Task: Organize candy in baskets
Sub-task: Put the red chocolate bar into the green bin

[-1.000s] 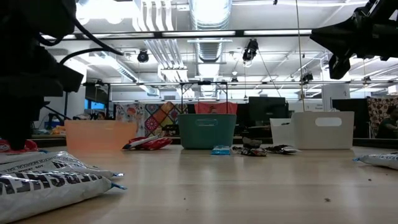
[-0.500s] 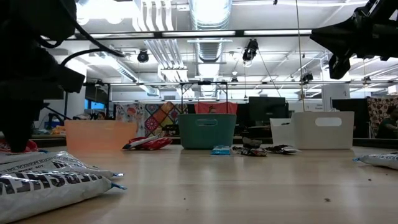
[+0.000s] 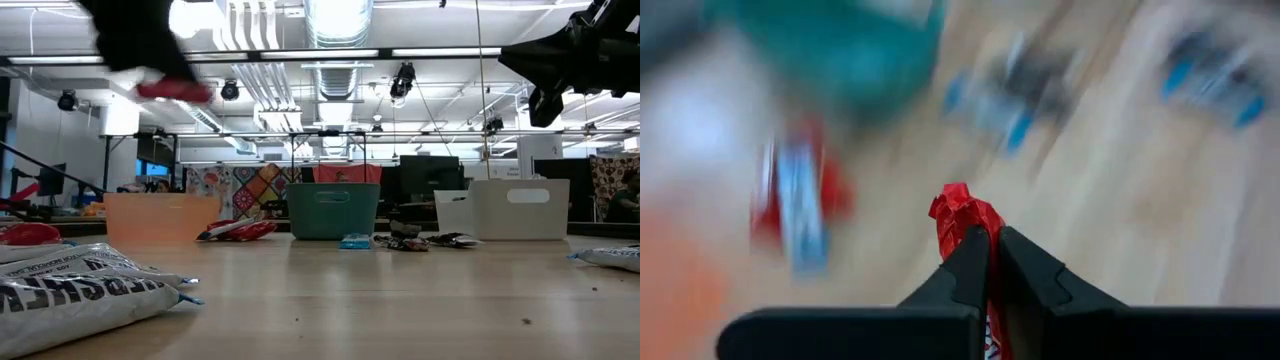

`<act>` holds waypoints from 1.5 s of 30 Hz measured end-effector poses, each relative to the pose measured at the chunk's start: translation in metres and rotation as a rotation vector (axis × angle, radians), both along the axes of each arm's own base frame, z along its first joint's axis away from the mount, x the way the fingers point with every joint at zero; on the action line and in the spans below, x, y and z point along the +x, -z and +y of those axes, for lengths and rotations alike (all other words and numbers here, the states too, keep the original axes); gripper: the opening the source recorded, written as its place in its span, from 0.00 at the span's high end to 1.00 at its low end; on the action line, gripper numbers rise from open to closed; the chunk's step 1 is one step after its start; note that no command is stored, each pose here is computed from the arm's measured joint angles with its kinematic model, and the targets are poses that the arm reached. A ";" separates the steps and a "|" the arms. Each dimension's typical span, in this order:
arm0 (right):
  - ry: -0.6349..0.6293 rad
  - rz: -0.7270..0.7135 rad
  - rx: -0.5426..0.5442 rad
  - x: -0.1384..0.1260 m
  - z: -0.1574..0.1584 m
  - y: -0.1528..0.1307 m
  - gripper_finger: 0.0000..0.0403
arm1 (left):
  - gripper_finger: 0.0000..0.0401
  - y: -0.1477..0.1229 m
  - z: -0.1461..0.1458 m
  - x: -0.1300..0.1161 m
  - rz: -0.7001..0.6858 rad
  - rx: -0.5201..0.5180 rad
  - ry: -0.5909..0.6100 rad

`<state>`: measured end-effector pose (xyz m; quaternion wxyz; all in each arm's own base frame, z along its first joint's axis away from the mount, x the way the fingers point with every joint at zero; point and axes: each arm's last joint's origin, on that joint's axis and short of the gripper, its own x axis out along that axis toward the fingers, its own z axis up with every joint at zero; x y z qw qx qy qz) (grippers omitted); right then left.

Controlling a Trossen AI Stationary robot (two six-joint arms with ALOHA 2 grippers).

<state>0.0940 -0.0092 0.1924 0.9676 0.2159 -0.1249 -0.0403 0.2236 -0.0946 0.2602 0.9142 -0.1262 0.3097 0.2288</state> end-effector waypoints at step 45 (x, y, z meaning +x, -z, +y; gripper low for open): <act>0.035 -0.008 0.015 0.003 -0.001 -0.001 0.92 | 1.00 0.052 0.220 0.113 -0.203 0.334 0.102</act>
